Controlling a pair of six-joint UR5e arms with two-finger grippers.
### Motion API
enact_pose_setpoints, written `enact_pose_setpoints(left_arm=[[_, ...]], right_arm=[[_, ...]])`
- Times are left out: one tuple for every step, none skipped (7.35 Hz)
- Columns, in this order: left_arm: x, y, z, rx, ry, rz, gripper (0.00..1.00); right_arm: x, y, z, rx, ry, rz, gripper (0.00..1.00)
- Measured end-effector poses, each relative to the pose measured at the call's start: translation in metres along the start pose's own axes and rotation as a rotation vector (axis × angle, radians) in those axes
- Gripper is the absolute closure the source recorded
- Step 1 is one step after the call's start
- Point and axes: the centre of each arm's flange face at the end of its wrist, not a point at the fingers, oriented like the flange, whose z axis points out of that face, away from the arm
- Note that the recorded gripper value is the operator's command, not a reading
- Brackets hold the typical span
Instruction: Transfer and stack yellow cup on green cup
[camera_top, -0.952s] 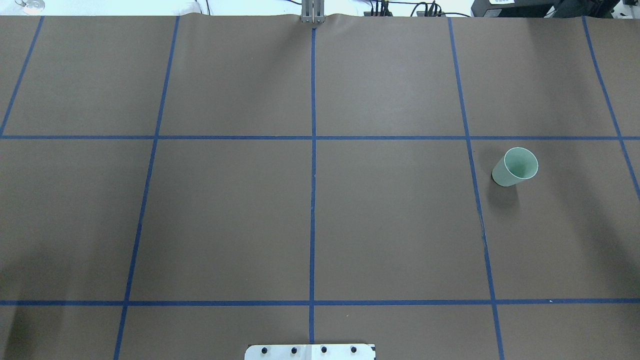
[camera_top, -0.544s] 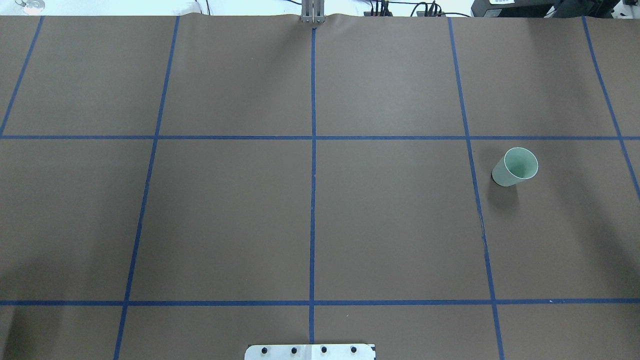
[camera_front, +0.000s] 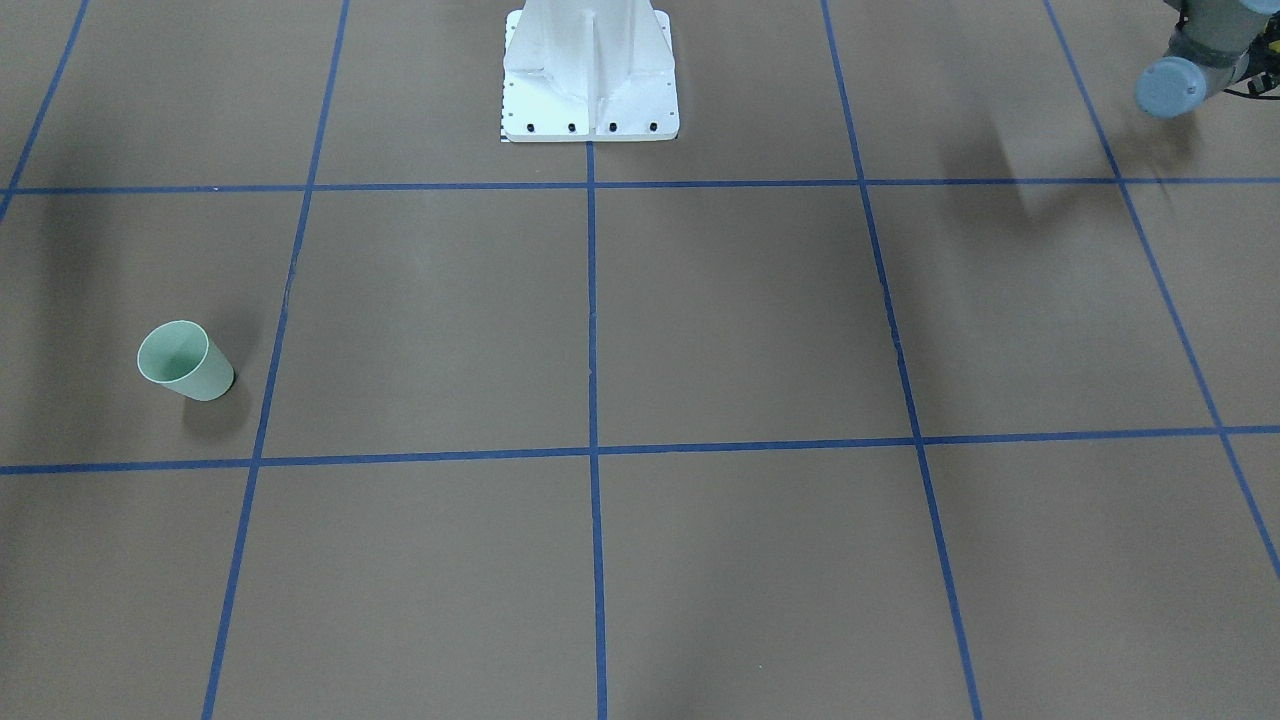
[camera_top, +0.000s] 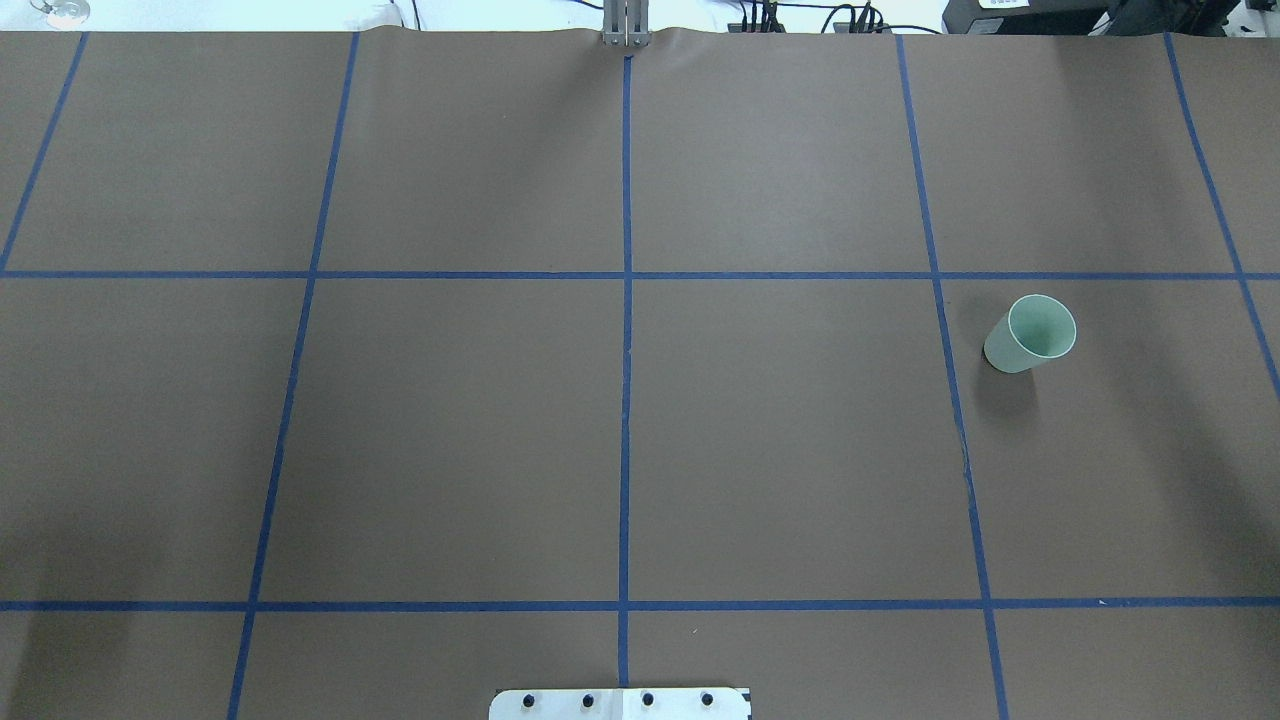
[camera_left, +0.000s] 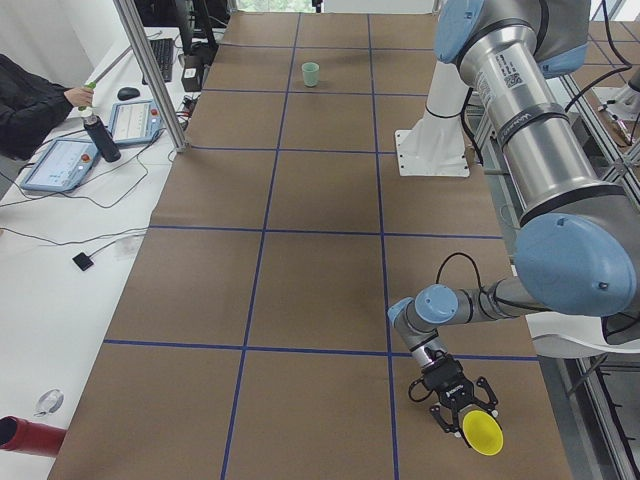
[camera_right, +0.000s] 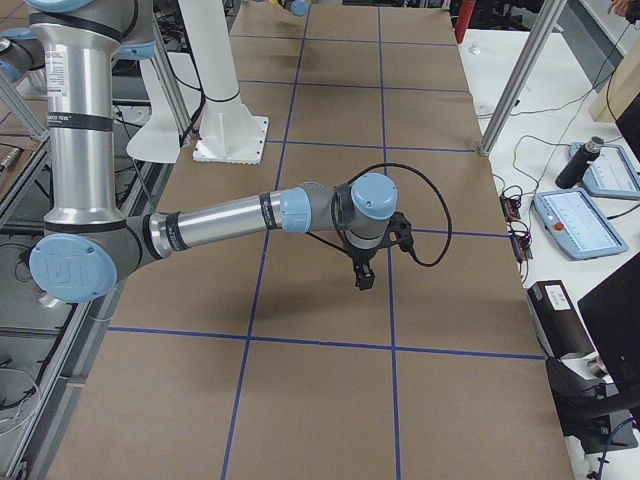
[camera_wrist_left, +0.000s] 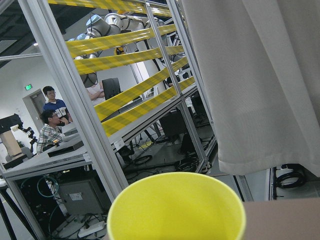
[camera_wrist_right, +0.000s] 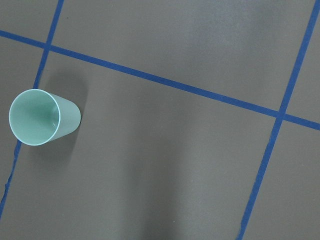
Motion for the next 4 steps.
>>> enact_pose_setpoints(left_arm=[[-0.002,-0.016,-0.001,-0.017,0.003,0.049,1.0],[0.001,-0.028,-0.01,-0.029,0.034,0.098,1.0],[0.007,-0.039,-0.026,-0.039,0.082,0.147,1.0],[0.018,-0.048,-0.051,-0.047,0.136,0.19,1.0]], right_arm=[[-0.001,-0.001,-0.001,0.003,-0.005,0.001,0.01],[-0.003,-0.002,-0.002,0.006,-0.008,0.008,0.01],[-0.004,-0.003,-0.003,0.009,-0.009,0.018,0.01],[-0.006,-0.005,-0.004,0.013,-0.01,0.021,0.01]])
